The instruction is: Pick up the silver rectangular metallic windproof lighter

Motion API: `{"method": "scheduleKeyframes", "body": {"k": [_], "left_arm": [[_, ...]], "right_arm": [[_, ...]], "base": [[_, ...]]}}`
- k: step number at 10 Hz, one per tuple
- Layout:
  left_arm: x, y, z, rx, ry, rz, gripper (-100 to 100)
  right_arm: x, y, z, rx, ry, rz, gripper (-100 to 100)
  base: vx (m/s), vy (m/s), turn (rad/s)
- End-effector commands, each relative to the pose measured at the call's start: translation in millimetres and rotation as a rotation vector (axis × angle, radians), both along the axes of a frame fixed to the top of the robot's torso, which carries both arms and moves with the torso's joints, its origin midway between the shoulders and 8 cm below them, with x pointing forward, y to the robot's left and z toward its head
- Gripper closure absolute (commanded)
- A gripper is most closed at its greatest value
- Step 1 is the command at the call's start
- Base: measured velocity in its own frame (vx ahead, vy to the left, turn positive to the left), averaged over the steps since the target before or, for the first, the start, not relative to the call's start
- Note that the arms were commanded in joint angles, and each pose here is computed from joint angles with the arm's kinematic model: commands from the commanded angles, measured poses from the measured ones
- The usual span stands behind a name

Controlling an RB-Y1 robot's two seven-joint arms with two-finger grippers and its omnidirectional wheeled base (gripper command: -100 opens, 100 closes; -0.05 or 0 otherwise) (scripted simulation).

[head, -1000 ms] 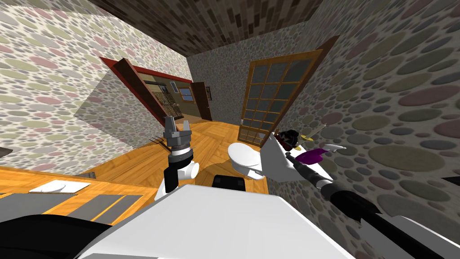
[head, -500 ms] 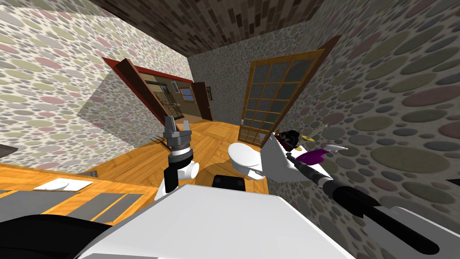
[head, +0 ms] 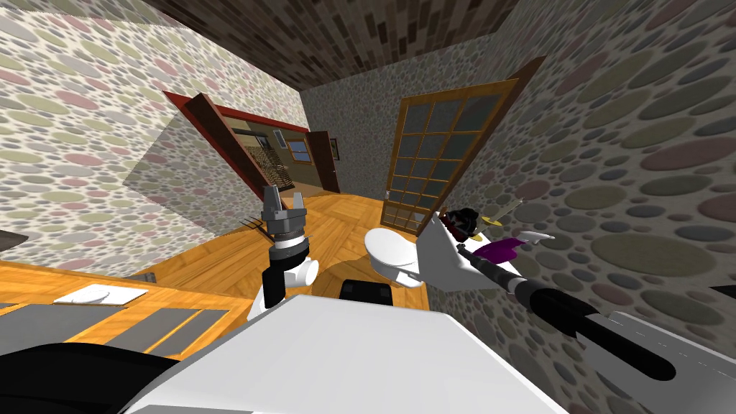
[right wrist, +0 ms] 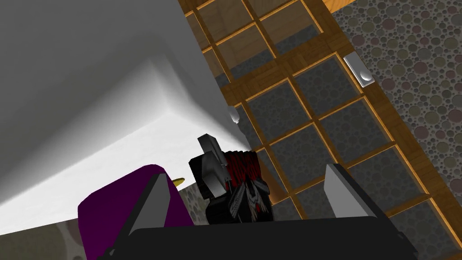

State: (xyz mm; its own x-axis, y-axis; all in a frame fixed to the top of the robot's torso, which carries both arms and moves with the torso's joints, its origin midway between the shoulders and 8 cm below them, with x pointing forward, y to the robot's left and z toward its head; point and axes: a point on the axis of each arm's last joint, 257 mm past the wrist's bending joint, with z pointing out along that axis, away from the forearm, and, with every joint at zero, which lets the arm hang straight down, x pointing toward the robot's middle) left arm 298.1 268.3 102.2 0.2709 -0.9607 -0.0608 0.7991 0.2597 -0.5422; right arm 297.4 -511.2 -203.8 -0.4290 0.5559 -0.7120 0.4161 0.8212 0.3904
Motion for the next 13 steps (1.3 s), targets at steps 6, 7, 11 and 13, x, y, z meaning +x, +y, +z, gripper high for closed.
{"method": "scheduleKeyframes", "body": {"k": [6,7,11,13], "left_arm": [[0,0.0,0,0.000,0.000,0.000,0],[0,0.0,0,0.000,0.000,0.000,0],[0,0.0,0,0.000,0.000,0.000,0],[0,0.0,0,0.000,0.000,0.000,0]], "right_arm": [[14,-11,-4,-0.146,0.108,0.068,-100],[16,-8,-4,-0.150,0.111,0.079,-100],[29,-9,-7,-0.244,0.175,0.135,-100],[35,-6,-9,-0.278,0.198,0.162,-100]], "base": [[-0.002,-0.022,-0.007],[0.001,-0.024,-0.001],[0.001,-0.029,-0.007],[0.003,-0.024,-0.002]]}}
